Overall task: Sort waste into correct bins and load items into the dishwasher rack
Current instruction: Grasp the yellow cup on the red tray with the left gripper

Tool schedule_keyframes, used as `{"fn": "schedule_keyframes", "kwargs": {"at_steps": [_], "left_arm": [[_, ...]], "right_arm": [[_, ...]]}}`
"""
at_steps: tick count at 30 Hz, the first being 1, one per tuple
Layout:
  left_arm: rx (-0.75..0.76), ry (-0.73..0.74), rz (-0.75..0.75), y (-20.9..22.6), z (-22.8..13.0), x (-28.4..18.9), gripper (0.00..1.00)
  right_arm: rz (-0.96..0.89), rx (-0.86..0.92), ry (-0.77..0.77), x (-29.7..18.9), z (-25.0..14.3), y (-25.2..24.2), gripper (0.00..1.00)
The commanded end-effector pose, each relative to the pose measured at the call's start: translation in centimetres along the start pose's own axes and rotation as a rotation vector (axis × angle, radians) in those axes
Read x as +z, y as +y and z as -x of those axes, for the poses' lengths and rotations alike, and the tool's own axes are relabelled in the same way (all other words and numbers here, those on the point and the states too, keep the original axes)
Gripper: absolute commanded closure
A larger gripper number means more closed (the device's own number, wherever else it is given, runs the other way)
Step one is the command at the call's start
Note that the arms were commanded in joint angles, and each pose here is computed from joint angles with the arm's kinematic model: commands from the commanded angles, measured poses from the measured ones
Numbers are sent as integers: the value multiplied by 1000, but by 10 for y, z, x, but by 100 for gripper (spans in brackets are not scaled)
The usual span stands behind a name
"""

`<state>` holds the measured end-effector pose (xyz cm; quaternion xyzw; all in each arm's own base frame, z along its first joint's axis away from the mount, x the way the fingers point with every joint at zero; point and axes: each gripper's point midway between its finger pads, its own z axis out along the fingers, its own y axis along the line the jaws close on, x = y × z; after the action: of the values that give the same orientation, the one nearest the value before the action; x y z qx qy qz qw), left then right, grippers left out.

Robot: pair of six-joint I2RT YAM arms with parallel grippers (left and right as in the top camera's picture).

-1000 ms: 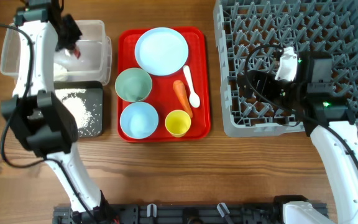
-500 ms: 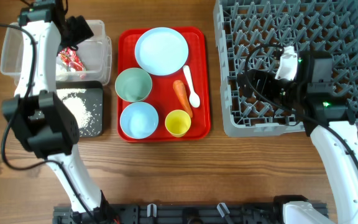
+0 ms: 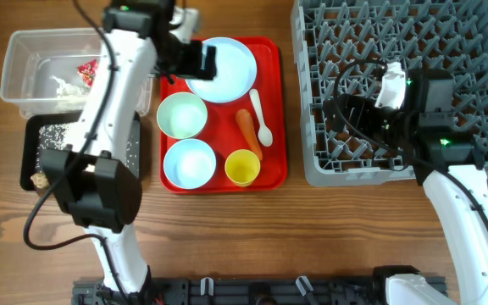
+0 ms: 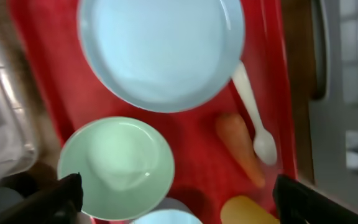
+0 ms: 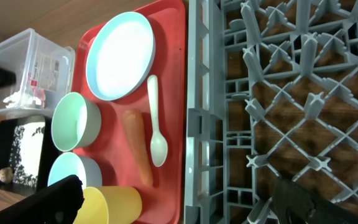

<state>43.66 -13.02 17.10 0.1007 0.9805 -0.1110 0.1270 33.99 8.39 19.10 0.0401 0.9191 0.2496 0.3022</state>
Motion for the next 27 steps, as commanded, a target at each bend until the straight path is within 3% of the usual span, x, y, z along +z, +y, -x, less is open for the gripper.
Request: {"fn": "schedule_keyframes", "kwargs": {"at_steps": [1,6,10,13,22,27], "left_arm": [[134,44,-31,-21,-12,6,5],[88,157,-44,-30,-42,27,9],[-1,389,-35,-42,-101,30,14],[-8,475,-20,-52,-123,25,17],[81,508,-14,-85,-150,62,23],[42,514,-2,-81,-162,83,36]], "right_arm": [[-10,3,0,2,2,-1,0],[-29,4,-2,2,2,-4,0],[-73,7,-5,1,2,-12,0],[-79,8,-3,1,1,-13,0],[-80,13,5,1,-1,-14,0],[-81,14,7,1,-1,-14,0]]}}
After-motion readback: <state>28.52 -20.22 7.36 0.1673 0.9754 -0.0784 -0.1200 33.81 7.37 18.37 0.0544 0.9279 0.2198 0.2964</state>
